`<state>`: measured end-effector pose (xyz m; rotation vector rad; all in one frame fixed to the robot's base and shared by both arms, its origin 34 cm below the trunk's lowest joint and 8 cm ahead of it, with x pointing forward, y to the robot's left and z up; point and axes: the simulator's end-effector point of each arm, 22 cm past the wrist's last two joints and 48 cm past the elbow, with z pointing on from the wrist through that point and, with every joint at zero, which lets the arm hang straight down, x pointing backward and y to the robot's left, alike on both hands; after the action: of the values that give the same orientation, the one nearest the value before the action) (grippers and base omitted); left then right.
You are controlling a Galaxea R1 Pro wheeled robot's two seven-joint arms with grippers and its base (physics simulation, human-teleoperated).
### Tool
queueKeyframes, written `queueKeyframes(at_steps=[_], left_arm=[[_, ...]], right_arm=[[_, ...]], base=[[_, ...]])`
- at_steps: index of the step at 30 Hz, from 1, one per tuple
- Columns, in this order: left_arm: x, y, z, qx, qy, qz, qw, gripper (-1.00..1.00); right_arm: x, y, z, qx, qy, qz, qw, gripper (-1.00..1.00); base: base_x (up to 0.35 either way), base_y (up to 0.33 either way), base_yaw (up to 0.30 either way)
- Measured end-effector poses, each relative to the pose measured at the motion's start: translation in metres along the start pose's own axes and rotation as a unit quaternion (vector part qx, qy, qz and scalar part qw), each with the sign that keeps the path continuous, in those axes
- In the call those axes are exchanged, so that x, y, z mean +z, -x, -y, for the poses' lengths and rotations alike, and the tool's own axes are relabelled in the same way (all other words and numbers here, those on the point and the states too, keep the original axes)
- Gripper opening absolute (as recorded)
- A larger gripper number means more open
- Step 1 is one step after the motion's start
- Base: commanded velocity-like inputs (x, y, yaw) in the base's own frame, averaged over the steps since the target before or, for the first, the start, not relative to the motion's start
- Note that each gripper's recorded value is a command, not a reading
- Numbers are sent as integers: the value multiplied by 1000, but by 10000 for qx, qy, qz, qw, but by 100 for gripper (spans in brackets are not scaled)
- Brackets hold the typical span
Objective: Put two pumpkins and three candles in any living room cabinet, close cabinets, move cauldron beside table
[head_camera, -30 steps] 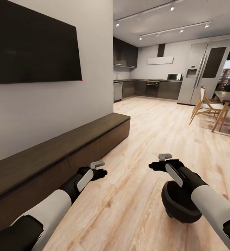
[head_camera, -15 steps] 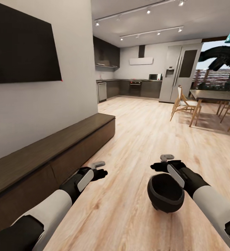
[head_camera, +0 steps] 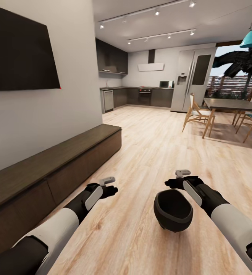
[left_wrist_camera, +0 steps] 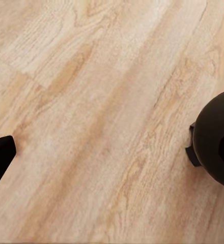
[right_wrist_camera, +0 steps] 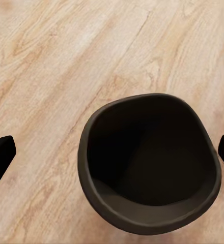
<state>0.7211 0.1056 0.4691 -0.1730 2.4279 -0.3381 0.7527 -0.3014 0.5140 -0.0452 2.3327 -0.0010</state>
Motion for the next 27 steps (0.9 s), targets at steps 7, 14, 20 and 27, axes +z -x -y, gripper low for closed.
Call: queueKeyframes(at_steps=[7, 14, 20, 27], left_arm=[[1, -4, 1, -1, 6, -45, 10000, 100], [5, -18, 7, 0, 6, -179, 9998, 100], [5, -20, 7, 0, 15, -206, 9998, 100], [6, -20, 8, 0, 15, -209, 9998, 100]], right_arm=[[0, -1, 0, -11, -3, -9, 10000, 100], [0, -1, 0, -14, -2, -10, 10000, 100], [0, -1, 0, -14, -2, -9, 10000, 100], [0, -1, 0, -14, -1, -9, 10000, 100]], base=[[0, -290, 0], [0, -297, 82], [0, -298, 263], [0, -298, 280]])
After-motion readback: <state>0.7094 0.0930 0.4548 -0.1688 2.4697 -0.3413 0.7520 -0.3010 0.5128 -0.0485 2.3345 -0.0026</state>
